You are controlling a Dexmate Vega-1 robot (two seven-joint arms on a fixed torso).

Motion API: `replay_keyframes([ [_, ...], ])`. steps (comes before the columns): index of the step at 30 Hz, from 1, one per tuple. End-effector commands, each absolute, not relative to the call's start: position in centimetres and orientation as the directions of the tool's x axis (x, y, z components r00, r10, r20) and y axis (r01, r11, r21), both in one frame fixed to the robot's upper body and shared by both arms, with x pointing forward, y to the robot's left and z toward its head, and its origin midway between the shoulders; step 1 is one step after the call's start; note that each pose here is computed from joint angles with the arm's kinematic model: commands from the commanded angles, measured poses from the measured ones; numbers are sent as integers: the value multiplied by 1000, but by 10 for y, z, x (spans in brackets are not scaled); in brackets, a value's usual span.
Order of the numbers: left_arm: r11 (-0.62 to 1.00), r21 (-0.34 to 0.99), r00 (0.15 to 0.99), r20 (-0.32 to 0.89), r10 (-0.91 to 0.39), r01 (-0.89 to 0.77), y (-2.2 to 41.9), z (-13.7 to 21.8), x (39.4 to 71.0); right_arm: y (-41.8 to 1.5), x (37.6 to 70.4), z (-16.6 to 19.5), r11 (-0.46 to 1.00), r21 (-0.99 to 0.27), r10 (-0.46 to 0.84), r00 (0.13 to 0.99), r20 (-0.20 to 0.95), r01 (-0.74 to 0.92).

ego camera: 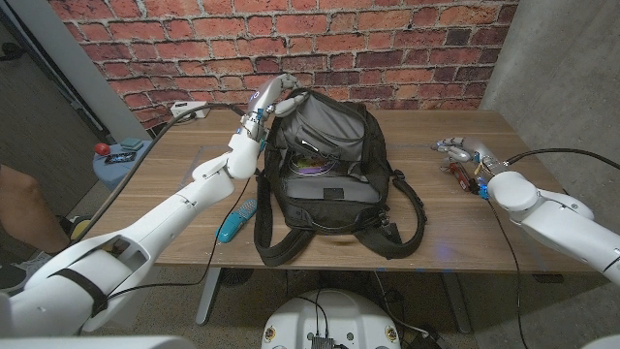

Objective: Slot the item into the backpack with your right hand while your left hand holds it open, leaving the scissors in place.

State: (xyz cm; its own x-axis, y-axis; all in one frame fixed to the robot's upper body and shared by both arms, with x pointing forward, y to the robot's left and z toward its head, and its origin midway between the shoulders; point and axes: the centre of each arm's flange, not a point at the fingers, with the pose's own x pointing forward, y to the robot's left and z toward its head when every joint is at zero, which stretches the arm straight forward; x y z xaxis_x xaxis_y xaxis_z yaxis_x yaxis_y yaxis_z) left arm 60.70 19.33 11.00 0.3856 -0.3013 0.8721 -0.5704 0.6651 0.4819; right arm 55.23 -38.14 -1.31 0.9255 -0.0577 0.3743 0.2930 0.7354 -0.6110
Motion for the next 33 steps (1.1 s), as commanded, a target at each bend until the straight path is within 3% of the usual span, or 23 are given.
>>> replay_keyframes([
  [1, 665, 496, 390, 865, -317, -559, 187, 112, 610, -392, 545, -3, 664, -668, -122, 930, 347, 337],
  [33, 663, 512, 409, 854, -323, -546, 187, 108, 611, -393, 544, 11, 452, -829, -267, 937, 227, 330],
])
